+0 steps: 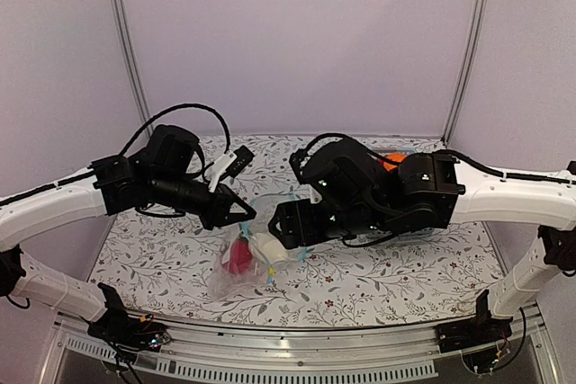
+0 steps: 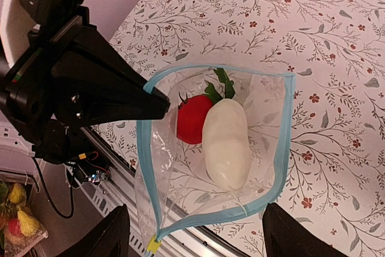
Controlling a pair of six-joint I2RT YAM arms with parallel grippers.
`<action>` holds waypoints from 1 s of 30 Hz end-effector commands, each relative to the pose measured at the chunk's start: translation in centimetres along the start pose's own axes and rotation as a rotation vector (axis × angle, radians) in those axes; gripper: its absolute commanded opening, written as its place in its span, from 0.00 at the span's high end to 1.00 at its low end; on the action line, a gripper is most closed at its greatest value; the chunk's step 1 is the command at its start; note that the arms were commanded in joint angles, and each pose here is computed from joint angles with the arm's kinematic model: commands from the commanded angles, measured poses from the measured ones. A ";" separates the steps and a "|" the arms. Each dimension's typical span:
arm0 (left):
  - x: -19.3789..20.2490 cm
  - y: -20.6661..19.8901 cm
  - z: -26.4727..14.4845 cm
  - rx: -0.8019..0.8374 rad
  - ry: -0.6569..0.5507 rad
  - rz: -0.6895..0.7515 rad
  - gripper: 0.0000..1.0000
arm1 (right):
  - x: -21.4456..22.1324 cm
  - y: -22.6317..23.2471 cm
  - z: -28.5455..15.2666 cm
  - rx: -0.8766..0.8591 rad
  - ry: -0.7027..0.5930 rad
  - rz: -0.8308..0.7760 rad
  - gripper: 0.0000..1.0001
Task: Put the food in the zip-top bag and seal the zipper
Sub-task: Place the fake vegetable in the zipper food storage bag, then pick up the fake fruit from the bin.
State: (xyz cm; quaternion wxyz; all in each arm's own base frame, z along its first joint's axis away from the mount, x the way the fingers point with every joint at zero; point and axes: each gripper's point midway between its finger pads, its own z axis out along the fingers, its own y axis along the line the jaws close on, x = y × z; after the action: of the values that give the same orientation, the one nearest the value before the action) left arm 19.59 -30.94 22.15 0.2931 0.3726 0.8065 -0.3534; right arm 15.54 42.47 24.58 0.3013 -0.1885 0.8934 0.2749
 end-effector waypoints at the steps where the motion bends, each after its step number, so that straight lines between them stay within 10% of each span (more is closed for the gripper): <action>1: -0.2 1.1 -0.5 -0.046 -0.011 -0.014 1.00 | -0.4 -0.7 -3.5 -0.042 -0.046 -0.043 0.23; 30: -0.3 3.0 -1.5 -0.169 -0.039 -0.002 1.00 | -0.1 -24.8 -8.7 0.592 0.035 0.051 0.01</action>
State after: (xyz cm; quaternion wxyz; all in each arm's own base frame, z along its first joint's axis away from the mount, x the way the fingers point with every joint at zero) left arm 21.32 -28.88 22.51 0.3367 0.3435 0.8238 -0.3000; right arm 23.74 19.69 22.13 0.3362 -0.0769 0.9384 0.0191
